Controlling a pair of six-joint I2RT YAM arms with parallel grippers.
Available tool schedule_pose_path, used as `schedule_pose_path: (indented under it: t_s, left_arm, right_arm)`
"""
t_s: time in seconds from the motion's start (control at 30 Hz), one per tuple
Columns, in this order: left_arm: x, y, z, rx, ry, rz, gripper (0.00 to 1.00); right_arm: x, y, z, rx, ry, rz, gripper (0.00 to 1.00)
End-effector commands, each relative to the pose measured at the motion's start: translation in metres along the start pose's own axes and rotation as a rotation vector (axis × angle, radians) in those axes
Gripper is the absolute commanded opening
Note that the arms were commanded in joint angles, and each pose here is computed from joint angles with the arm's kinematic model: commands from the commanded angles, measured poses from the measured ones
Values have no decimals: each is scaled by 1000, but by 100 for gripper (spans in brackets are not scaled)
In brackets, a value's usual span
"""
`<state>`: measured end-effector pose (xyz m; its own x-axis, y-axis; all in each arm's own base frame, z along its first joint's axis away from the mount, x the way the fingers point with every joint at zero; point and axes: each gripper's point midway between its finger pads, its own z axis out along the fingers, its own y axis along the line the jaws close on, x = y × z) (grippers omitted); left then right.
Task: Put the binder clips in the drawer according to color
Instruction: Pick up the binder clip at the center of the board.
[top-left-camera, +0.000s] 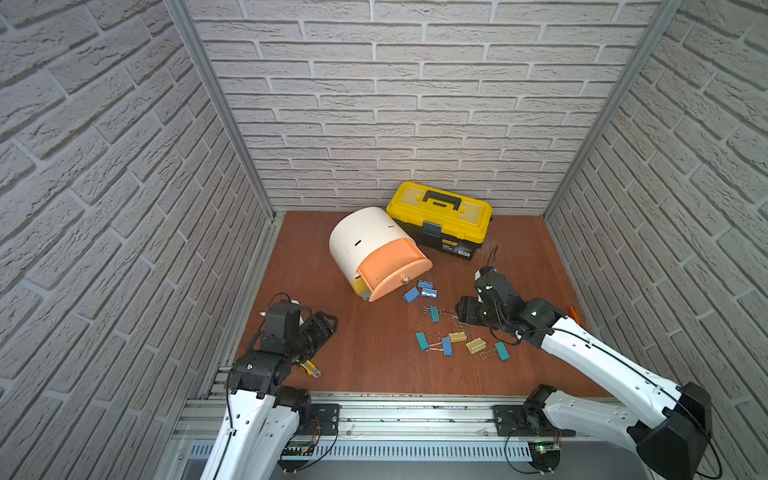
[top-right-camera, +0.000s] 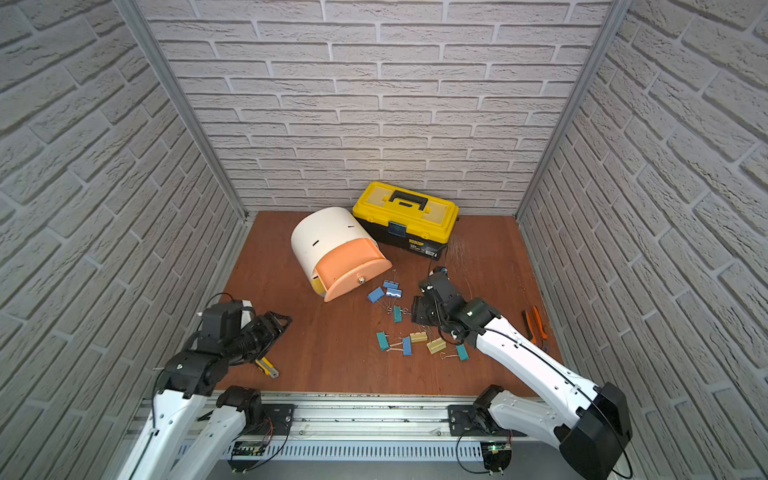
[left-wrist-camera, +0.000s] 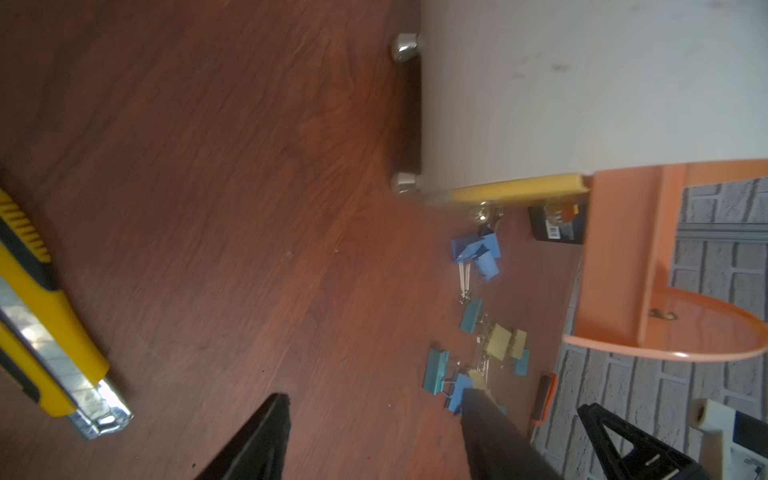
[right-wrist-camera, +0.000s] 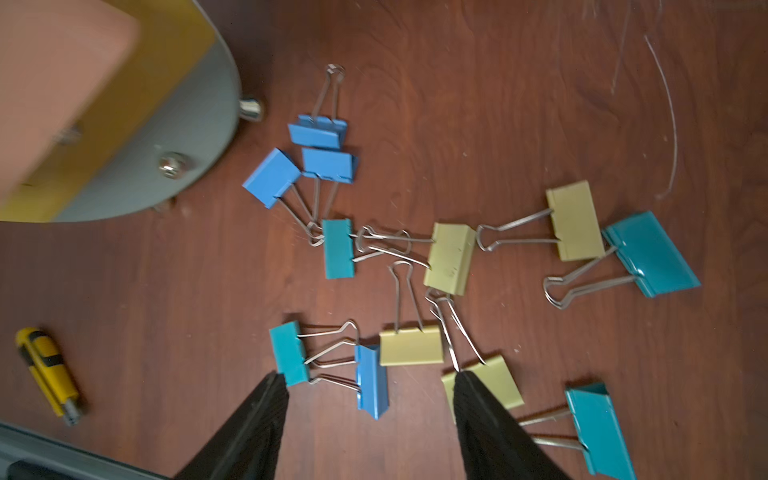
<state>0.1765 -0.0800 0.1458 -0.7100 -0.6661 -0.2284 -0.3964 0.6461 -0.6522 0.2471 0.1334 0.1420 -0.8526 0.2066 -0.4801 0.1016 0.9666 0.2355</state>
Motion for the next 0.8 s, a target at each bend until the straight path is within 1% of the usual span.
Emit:
schedule_pose_path:
  t_s: [0.0, 0.1, 0.23, 0.37, 0.57, 0.77]
  left_arm:
    - [11, 11, 11, -6, 13, -33, 69]
    - [22, 22, 19, -31, 28, -26, 69]
    - [29, 29, 25, -44, 37, -21, 69]
    - [30, 27, 26, -45, 33, -8, 69]
    - [28, 21, 28, -47, 33, 2, 69]
    - [26, 20, 28, -46, 22, 2, 69]
  right_arm:
    - [19, -22, 15, 95, 68, 29, 66]
    - [23, -30, 25, 127, 83, 39, 66]
    - [21, -38, 41, 156, 107, 85, 66]
    - [17, -41, 58, 166, 142, 130, 66]
    - [10, -36, 78, 172, 204, 150, 61]
    - [2, -38, 89, 197, 217, 164, 59]
